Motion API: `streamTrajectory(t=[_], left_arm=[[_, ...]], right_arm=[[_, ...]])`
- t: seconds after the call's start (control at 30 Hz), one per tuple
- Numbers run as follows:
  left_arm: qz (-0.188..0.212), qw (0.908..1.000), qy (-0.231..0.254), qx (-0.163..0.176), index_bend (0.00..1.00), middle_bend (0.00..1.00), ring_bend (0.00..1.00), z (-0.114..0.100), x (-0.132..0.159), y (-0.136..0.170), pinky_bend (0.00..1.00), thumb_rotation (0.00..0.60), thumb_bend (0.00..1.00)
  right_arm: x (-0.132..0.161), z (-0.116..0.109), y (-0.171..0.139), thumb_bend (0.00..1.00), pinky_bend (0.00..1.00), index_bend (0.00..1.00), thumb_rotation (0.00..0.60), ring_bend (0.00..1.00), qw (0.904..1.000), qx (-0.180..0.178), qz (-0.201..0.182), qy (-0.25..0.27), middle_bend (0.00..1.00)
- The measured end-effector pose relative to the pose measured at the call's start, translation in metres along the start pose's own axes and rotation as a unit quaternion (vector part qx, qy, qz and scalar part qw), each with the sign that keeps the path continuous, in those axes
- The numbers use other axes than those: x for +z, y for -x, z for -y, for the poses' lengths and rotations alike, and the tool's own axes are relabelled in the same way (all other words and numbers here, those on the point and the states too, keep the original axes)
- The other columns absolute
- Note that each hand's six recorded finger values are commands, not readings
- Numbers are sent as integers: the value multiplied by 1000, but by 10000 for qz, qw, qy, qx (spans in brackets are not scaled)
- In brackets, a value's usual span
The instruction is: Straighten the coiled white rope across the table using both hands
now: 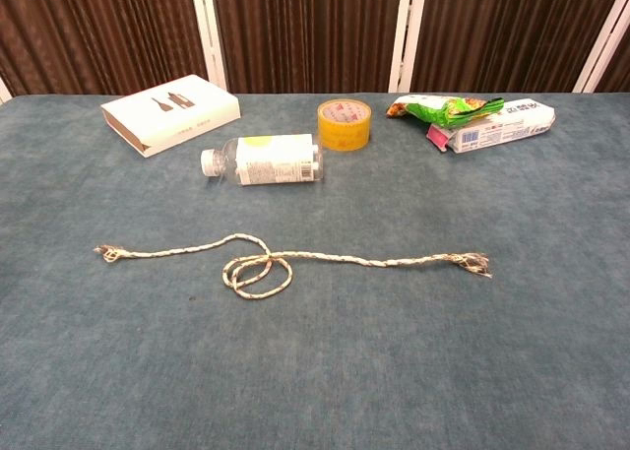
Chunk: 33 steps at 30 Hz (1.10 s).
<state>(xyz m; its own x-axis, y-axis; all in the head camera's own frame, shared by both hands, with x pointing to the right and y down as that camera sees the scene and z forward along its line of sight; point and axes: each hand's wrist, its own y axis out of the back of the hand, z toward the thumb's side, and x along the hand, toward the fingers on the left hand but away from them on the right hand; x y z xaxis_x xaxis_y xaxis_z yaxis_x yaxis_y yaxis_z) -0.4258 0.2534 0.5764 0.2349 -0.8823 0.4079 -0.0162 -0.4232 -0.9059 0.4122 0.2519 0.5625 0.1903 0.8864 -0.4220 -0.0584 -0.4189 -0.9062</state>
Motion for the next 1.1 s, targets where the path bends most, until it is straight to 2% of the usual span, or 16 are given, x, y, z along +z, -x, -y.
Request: streamTrajectory(t=[0.23,0.4,0.57,0.83,1.1], left_arm=[[205,9995,19,-247,0,0,0,15,12,-8,13,600,379],[487,9966,82,-660,7,0,0,41,29,-27,13,600,383],[820,9922,150,-930,84,0,0,73,58,-59,13,600,383],[959,9911,1,-920,248,0,0,104,88,-100,19,600,383],[771,9940,-95,-769,370,0,0,117,86,-120,31,600,384]], right_arm=[[-1,-2,-1,403,0,0,600,0,10000,-34,42,18,0],[3,4,1,404,0,0,600,0,10000,44,2,-60,0],[6,11,4,403,0,0,600,0,9997,147,-7,-184,0],[15,17,12,403,0,0,600,0,9987,245,-51,-437,0],[14,25,17,403,0,0,600,0,9982,370,6,-472,0]])
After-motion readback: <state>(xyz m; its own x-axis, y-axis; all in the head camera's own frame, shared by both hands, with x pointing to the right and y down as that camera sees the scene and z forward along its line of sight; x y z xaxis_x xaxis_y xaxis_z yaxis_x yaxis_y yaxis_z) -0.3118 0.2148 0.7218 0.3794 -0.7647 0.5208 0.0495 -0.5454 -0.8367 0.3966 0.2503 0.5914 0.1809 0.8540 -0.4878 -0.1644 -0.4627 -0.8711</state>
